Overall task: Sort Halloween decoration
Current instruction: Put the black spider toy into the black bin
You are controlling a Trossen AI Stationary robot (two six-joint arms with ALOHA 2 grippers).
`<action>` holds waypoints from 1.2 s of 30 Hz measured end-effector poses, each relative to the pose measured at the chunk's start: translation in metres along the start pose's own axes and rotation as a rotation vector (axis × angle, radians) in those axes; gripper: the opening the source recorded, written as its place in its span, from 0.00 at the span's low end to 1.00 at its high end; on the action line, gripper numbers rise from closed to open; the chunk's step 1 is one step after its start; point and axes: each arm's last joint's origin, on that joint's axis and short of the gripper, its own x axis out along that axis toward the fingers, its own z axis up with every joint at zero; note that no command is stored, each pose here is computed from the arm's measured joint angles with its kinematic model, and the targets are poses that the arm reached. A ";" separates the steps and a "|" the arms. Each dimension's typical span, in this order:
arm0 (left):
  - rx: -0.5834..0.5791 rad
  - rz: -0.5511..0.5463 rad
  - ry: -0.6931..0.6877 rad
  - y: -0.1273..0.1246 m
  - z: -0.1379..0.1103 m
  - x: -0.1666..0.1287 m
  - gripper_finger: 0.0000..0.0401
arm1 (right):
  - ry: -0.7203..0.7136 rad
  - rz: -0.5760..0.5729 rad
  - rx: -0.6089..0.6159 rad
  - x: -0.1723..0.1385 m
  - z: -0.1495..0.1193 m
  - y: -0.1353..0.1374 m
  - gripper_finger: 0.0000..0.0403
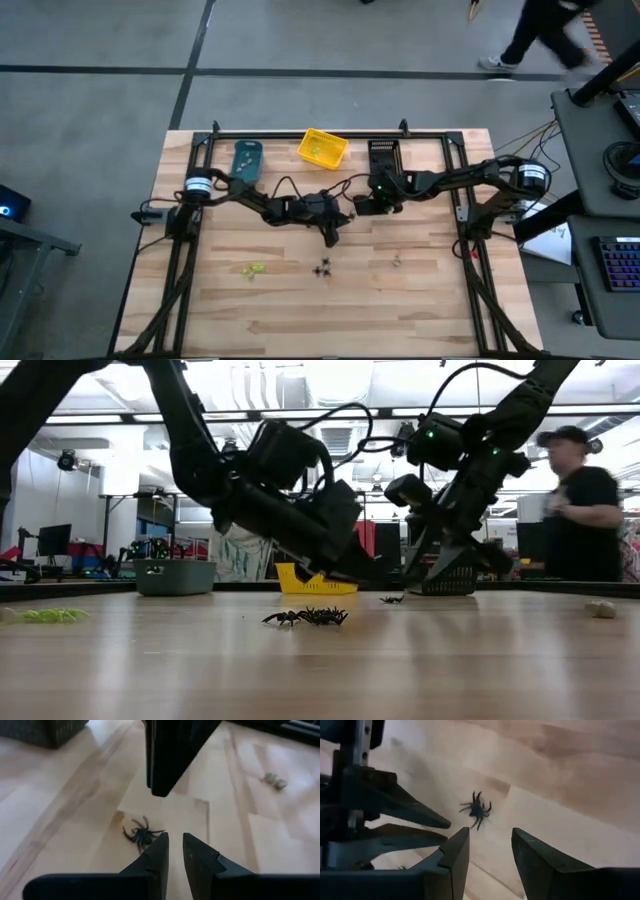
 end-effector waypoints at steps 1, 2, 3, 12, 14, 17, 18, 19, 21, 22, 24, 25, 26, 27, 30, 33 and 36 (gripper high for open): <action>0.000 0.010 0.005 0.001 -0.002 0.001 0.09 | 0.000 -0.002 0.000 0.001 0.000 -0.001 0.35; -0.005 0.016 0.007 0.002 -0.002 0.001 0.09 | 0.001 0.001 -0.003 0.003 0.000 -0.001 0.35; -0.015 0.019 0.008 0.003 -0.003 0.002 0.09 | -0.003 0.010 -0.008 0.004 0.000 0.000 0.35; -0.081 0.040 0.037 0.011 -0.015 0.008 0.09 | -0.011 0.029 -0.021 0.021 0.004 -0.003 0.35; -0.087 0.040 0.038 0.011 -0.016 0.008 0.09 | -0.011 0.031 -0.026 0.024 0.004 -0.003 0.35; -0.088 0.041 0.041 0.011 -0.016 0.008 0.09 | -0.006 0.038 -0.032 0.026 0.005 -0.003 0.34; -0.088 0.041 0.042 0.011 -0.016 0.008 0.09 | -0.007 0.041 -0.037 0.028 0.005 -0.004 0.33; -0.088 0.042 0.043 0.011 -0.016 0.008 0.09 | -0.004 0.047 -0.040 0.029 0.005 -0.003 0.33; -0.088 0.042 0.045 0.011 -0.016 0.008 0.09 | 0.001 0.063 -0.047 0.030 0.005 -0.003 0.31; -0.088 0.042 0.046 0.011 -0.016 0.008 0.09 | 0.004 0.073 -0.050 0.032 0.005 -0.002 0.30; -0.088 0.043 0.048 0.011 -0.017 0.008 0.09 | 0.007 0.090 -0.055 0.035 0.004 0.000 0.28; -0.088 0.044 0.050 0.011 -0.017 0.008 0.09 | 0.007 0.095 -0.057 0.037 0.003 0.000 0.27; -0.088 0.044 0.052 0.011 -0.017 0.008 0.09 | 0.007 0.100 -0.056 0.038 0.002 0.001 0.26; -0.088 0.044 0.052 0.011 -0.017 0.008 0.09 | 0.008 0.100 -0.056 0.039 0.002 0.000 0.25; -0.088 0.045 0.056 0.011 -0.017 0.008 0.09 | 0.012 0.096 -0.054 0.042 0.002 -0.001 0.22; -0.088 0.046 0.061 0.011 -0.018 0.008 0.09 | 0.012 0.096 -0.064 0.043 0.002 -0.001 0.19; -0.094 0.040 0.063 0.011 -0.018 0.007 0.09 | 0.012 0.095 -0.076 0.043 0.002 -0.001 0.15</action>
